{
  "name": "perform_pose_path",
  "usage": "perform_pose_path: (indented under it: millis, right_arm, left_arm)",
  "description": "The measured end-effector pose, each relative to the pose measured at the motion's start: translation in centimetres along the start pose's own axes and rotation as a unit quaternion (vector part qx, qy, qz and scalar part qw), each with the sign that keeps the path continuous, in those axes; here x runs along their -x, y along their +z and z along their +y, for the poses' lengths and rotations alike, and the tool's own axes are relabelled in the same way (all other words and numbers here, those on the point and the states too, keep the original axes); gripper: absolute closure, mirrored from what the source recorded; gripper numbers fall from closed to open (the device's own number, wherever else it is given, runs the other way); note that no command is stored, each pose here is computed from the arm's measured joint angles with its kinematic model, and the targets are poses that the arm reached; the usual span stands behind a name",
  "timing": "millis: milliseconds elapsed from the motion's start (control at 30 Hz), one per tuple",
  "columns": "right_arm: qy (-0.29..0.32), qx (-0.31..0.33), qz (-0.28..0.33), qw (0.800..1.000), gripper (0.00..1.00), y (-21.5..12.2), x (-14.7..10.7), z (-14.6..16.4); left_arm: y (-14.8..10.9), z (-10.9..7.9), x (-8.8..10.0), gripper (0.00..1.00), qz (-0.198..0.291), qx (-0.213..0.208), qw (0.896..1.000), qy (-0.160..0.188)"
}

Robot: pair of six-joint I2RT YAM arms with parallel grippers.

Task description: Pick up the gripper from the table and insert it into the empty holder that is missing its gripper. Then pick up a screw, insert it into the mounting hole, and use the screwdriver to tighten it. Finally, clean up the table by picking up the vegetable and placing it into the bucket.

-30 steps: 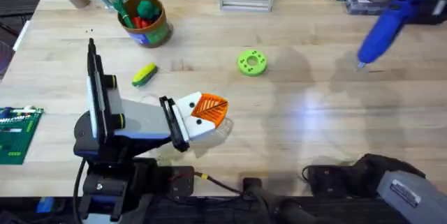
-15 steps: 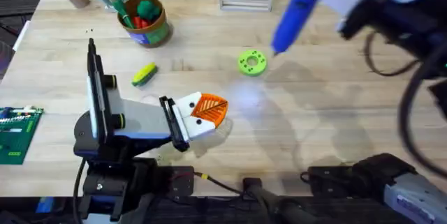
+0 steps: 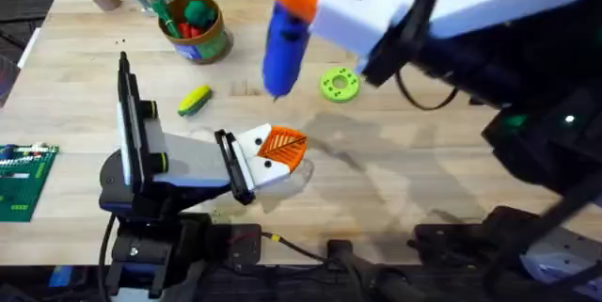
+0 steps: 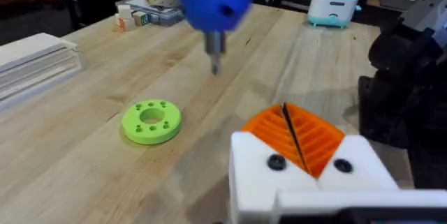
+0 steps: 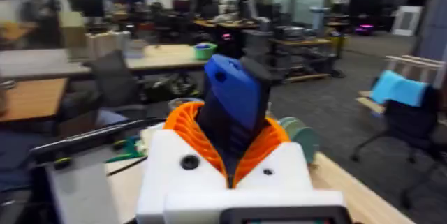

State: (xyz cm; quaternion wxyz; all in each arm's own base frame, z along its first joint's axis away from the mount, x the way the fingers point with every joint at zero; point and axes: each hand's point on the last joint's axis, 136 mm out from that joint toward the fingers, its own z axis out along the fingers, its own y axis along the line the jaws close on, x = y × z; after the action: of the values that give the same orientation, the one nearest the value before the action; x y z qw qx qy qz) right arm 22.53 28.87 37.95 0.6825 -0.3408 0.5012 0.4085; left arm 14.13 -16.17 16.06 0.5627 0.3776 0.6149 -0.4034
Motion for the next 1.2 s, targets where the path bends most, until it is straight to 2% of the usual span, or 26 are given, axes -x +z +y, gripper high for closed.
perform_pose_path:
  millis: [233,633,933,1200]
  right_arm:
    - [0.011,0.043,-0.007,0.999,0.973,0.7,0.1,3.1]
    - [0.019,0.049,0.008,0.999,0.973,1.3,-1.3,3.4]
    - [0.023,0.072,0.001,0.997,0.973,1.5,-1.0,5.1]
    - [-0.035,0.088,0.017,0.995,0.973,1.6,-2.2,6.4]
  left_arm:
    - [0.0,0.0,0.0,0.997,0.000,0.000,1.000,-0.008]
    - [0.0,0.0,0.0,0.997,0.000,0.000,1.000,-0.009]
    - [0.0,0.0,0.0,0.997,0.000,0.000,1.000,-0.009]
    - [0.0,0.0,0.0,0.997,0.000,0.000,1.000,-0.009]
